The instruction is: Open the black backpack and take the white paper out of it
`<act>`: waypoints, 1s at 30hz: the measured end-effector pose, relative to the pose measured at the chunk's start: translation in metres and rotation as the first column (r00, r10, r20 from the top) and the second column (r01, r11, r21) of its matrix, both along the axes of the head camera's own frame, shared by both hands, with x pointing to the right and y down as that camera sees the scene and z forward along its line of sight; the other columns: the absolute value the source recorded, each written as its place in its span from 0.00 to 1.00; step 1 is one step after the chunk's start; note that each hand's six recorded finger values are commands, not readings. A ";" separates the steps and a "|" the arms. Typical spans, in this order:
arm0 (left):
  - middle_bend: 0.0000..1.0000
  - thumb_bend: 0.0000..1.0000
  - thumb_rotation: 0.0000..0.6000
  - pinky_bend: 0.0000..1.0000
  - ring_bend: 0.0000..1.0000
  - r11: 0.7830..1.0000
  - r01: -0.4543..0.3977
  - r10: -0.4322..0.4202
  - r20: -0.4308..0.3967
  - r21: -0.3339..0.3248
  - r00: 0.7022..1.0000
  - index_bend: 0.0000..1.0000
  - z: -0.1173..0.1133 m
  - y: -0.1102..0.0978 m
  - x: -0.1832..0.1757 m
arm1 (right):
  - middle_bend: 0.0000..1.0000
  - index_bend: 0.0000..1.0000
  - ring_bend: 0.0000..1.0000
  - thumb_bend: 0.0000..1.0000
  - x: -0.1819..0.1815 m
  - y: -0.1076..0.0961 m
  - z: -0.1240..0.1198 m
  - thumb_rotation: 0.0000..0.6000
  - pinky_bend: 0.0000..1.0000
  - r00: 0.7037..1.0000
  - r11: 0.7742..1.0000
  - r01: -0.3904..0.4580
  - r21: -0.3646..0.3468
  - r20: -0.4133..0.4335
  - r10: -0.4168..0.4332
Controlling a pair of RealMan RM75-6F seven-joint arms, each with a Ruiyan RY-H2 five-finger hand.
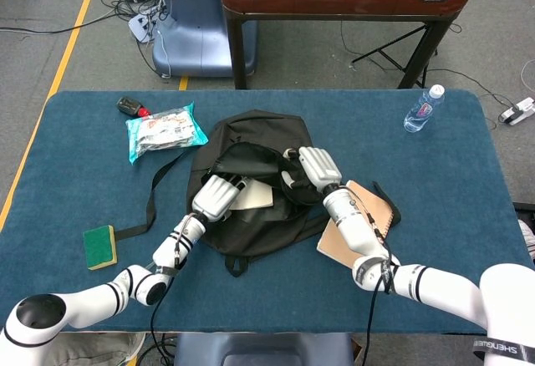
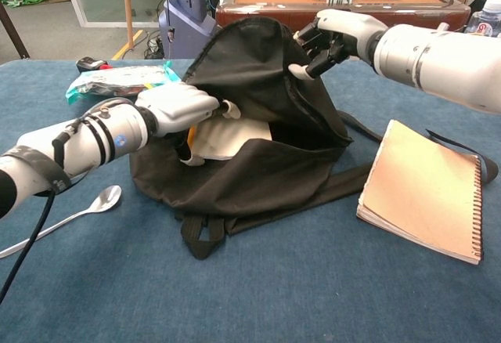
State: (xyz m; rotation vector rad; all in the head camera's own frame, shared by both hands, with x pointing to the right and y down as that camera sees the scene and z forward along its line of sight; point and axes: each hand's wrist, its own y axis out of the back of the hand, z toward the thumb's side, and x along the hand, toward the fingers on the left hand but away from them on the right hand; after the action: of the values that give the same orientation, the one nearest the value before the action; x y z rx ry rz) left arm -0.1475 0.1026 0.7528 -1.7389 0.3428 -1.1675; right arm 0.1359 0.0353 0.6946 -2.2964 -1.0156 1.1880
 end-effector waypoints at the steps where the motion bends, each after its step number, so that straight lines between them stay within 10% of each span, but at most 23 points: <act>1: 0.16 0.25 1.00 0.26 0.19 1.000 0.003 -0.003 0.001 0.001 1.000 0.18 0.001 0.000 0.000 | 0.43 0.64 0.31 0.42 0.000 0.000 0.000 1.00 0.33 1.000 1.000 -0.001 0.000 0.000 0.001; 30: 0.30 0.25 1.00 0.27 0.28 0.998 0.058 -0.058 -0.028 0.011 0.998 0.34 0.013 0.001 0.007 | 0.43 0.64 0.32 0.42 0.001 0.001 0.005 1.00 0.33 1.000 1.000 -0.005 -0.013 0.003 0.005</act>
State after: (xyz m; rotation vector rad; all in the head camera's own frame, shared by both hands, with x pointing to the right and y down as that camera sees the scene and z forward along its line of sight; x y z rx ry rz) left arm -0.1406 0.1033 0.7657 -1.7467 0.4185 -1.1812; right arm 0.1374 0.0362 0.6999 -2.3078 -1.0180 1.1965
